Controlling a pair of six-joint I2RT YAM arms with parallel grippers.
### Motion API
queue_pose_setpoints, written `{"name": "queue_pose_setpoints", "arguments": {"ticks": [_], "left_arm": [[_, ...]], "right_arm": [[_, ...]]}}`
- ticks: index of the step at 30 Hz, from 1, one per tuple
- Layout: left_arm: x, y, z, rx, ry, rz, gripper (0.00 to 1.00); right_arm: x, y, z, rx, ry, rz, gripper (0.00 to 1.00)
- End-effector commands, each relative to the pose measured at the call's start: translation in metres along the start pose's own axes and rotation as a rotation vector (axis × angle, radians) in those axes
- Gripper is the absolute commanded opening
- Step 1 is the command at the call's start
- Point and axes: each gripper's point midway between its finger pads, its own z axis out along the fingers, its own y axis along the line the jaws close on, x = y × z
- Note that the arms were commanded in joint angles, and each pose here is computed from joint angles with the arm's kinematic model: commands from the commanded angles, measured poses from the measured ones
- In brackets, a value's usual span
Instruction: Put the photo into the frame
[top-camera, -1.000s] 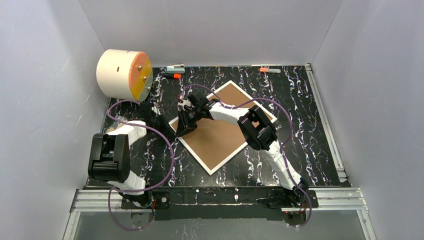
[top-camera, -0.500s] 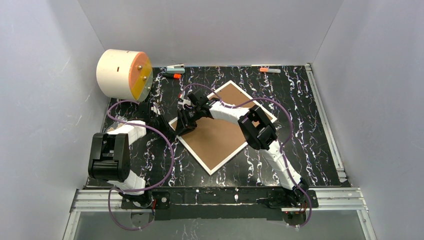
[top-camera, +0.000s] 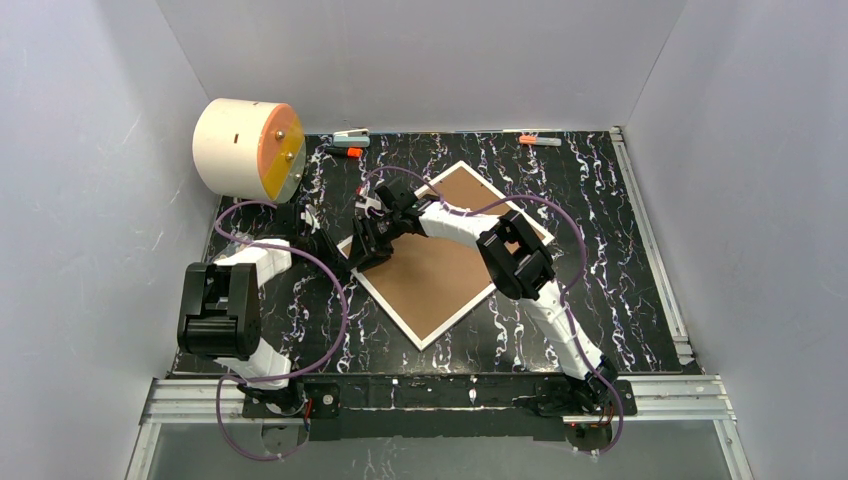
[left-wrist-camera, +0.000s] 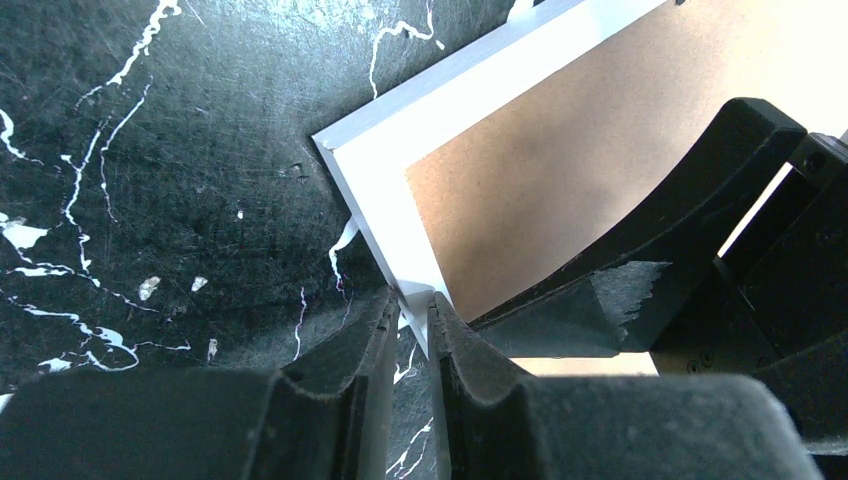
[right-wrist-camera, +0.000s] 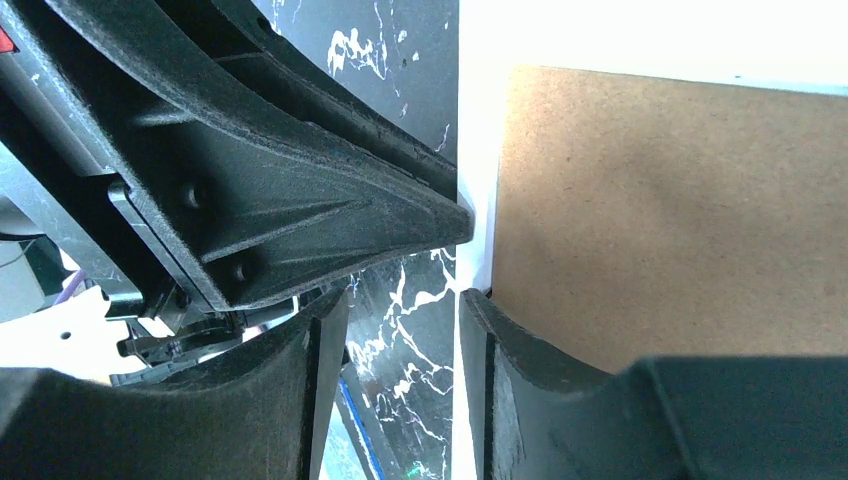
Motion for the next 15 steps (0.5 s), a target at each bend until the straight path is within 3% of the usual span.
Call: {"name": "queue_pose_setpoints", "arguments": {"ticks": [1, 15], "left_arm": [[0.032, 0.063, 0.009, -0.248, 0.09, -0.016, 0.15], [0.033, 0.066, 0.009, -0.259, 0.097, -0.022, 0.14]], "right_arm": [[0.019, -0.147, -0.014, 0.413, -0.016, 0.162, 0.57], [0.028, -0.186, -0.027, 0.535, -0.039, 0.251, 0.57]]}}
